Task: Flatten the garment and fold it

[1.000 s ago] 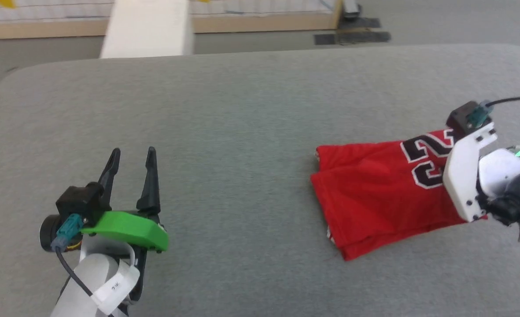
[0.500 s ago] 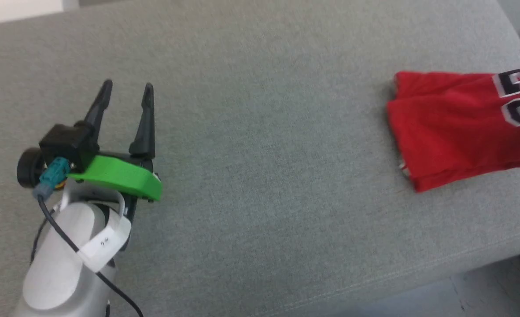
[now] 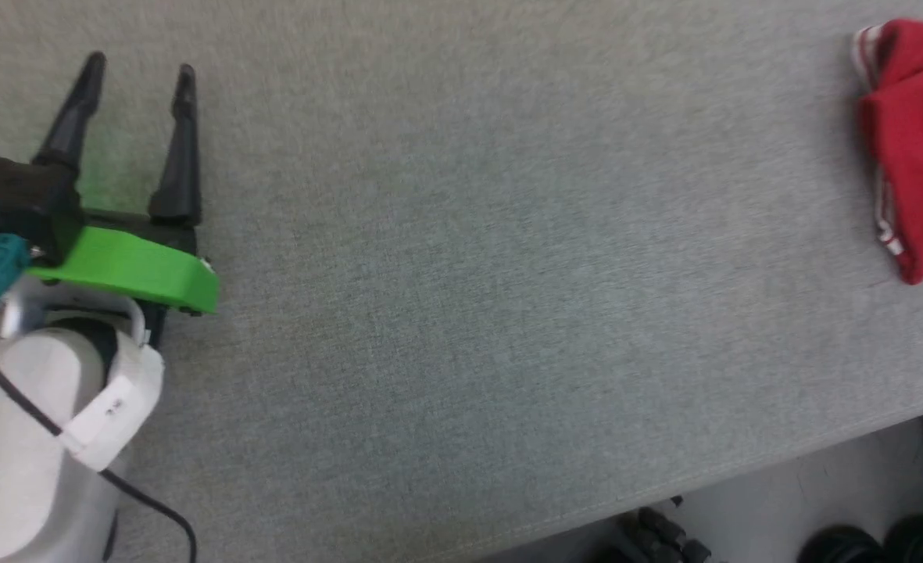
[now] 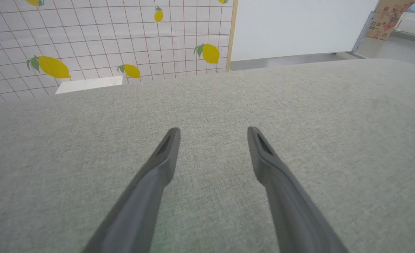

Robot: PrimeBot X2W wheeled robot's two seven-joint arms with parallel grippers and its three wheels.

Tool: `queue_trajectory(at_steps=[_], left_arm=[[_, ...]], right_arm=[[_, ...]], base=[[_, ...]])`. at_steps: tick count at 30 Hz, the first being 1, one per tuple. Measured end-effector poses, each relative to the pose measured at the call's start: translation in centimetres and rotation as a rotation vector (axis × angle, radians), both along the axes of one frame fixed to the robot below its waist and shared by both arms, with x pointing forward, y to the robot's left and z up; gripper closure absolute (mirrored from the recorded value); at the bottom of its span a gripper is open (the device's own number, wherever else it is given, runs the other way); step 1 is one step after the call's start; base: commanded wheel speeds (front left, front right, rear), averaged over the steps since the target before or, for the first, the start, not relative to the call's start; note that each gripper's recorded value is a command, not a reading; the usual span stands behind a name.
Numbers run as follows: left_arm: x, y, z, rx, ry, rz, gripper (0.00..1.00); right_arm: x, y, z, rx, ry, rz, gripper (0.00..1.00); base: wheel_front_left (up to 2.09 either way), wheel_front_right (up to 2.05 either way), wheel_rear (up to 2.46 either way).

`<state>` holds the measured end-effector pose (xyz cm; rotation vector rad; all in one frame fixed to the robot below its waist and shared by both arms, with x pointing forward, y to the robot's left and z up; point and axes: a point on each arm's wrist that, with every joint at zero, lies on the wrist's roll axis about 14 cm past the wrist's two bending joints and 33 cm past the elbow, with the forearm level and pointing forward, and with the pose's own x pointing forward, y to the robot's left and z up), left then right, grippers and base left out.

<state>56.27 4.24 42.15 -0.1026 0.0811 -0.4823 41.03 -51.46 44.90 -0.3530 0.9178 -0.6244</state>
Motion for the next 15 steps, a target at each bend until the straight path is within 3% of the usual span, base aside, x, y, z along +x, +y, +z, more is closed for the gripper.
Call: queue_trajectory(at_steps=[3,4,5,9,15], left_arm=[[0.3,0.4,-1.5,0.012,0.028,0.003,0.00],[0.4,0.5,-1.8,0.016,0.032,0.002,0.00],[0.4,0.6,-2.0,0.017,0.035,0.004,0.00],[0.5,0.4,-2.7,0.026,0.040,-0.002,0.00],[0.3,-0.1,-2.4,0.035,0.039,-0.016,0.00]], right_arm=[[0.2,-0.6,-1.3,-0.036,0.029,-0.008,1.00],[0.1,-0.9,-1.8,-0.042,0.040,-0.017,0.77],[0.0,-1.0,-2.1,-0.044,0.048,-0.028,0.00],[-0.2,-1.3,-2.7,-0.059,0.042,-0.045,0.00],[-0.3,-2.4,0.3,-0.115,-0.042,-0.043,0.00]], base=[[0.00,0.00,0.00],[0.00,0.00,0.00],[0.00,0.00,0.00],[0.00,0.00,0.00],[0.00,0.00,0.00]])
